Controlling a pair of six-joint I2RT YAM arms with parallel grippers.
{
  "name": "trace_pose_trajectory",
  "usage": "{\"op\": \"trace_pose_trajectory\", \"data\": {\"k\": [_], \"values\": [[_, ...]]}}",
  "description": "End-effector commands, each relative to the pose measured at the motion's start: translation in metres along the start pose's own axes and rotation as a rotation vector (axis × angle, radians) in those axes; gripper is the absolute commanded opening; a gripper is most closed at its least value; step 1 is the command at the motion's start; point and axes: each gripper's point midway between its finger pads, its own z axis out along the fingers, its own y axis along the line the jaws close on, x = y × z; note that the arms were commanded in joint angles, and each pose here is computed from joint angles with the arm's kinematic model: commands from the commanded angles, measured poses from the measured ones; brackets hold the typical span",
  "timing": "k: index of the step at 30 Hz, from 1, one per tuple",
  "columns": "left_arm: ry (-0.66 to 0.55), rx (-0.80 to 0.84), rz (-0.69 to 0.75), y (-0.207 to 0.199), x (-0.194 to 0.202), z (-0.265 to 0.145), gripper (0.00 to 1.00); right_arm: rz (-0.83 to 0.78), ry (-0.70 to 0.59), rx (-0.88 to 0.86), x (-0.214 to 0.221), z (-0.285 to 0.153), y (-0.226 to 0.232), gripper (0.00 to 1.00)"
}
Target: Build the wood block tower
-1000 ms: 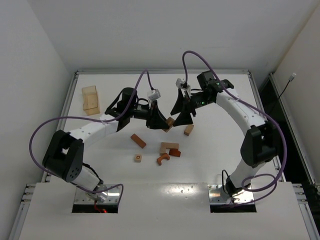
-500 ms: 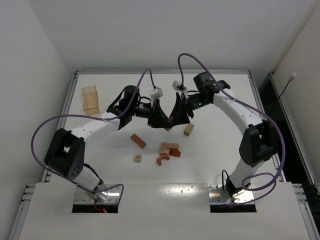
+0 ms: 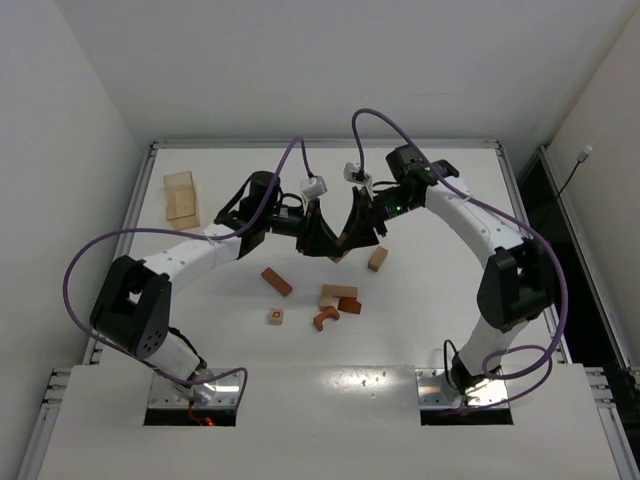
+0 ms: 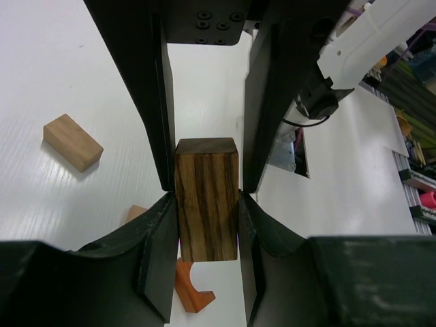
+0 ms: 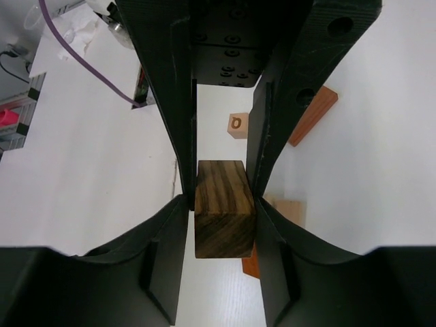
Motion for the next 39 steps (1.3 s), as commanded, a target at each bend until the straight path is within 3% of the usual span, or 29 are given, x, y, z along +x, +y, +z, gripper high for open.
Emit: {"op": "trace_pose_trajectory", "data": {"k": [1, 3, 4, 5, 6, 7, 11, 18, 22, 25, 26, 31, 35, 39], "values": [[-0.056, 0.009, 0.120, -0.005, -0.034, -0.001, 0.00, -0.036, -0.001, 0.002, -0.008, 0.002, -0.004, 0.36], [-0.056, 0.009, 0.110, -0.005, -0.034, -0.001, 0.00, -0.036, -0.001, 0.002, -0.008, 0.002, -0.004, 0.27], [-0.058, 0.000, 0.110, -0.004, -0.034, -0.001, 0.00, -0.036, -0.001, 0.002, -0.008, 0.002, -0.004, 0.15], [-0.058, 0.000, 0.110, -0.004, -0.034, -0.001, 0.00, -0.036, -0.001, 0.002, -0.008, 0.002, -0.004, 0.09], [-0.058, 0.001, 0.101, -0.004, -0.034, -0.001, 0.05, -0.036, -0.001, 0.002, -0.008, 0.002, -0.004, 0.05], [-0.061, -0.013, 0.100, -0.002, -0.035, -0.001, 0.18, -0.046, 0.002, 0.011, -0.011, 0.001, -0.006, 0.00], [-0.044, -0.034, 0.068, 0.003, -0.029, -0.004, 0.33, -0.071, 0.012, 0.045, -0.014, -0.005, -0.012, 0.00], [0.043, -0.256, -0.109, 0.053, -0.015, -0.029, 0.36, -0.097, 0.099, 0.223, -0.019, -0.022, -0.042, 0.00], [0.033, -0.313, -0.135, 0.074, -0.016, -0.059, 0.37, -0.095, 0.142, 0.358, -0.018, -0.032, -0.067, 0.00], [0.006, -0.351, -0.107, 0.077, -0.018, -0.075, 0.56, -0.100, 0.177, 0.485, -0.019, -0.045, -0.088, 0.00], [-0.006, -0.390, -0.110, 0.079, -0.016, -0.085, 0.73, -0.092, 0.204, 0.522, -0.015, -0.049, -0.098, 0.00], [-0.093, -0.418, -0.122, 0.083, -0.025, -0.106, 1.00, -0.088, 0.271, 0.612, -0.007, -0.063, -0.120, 0.00], [-0.140, -0.456, -0.132, 0.085, -0.028, -0.119, 1.00, -0.141, 0.335, 0.654, -0.001, -0.063, -0.136, 0.00], [-0.241, -0.471, -0.273, 0.097, -0.020, -0.144, 1.00, -0.194, 0.387, 0.610, -0.007, -0.058, -0.148, 0.00]]}}
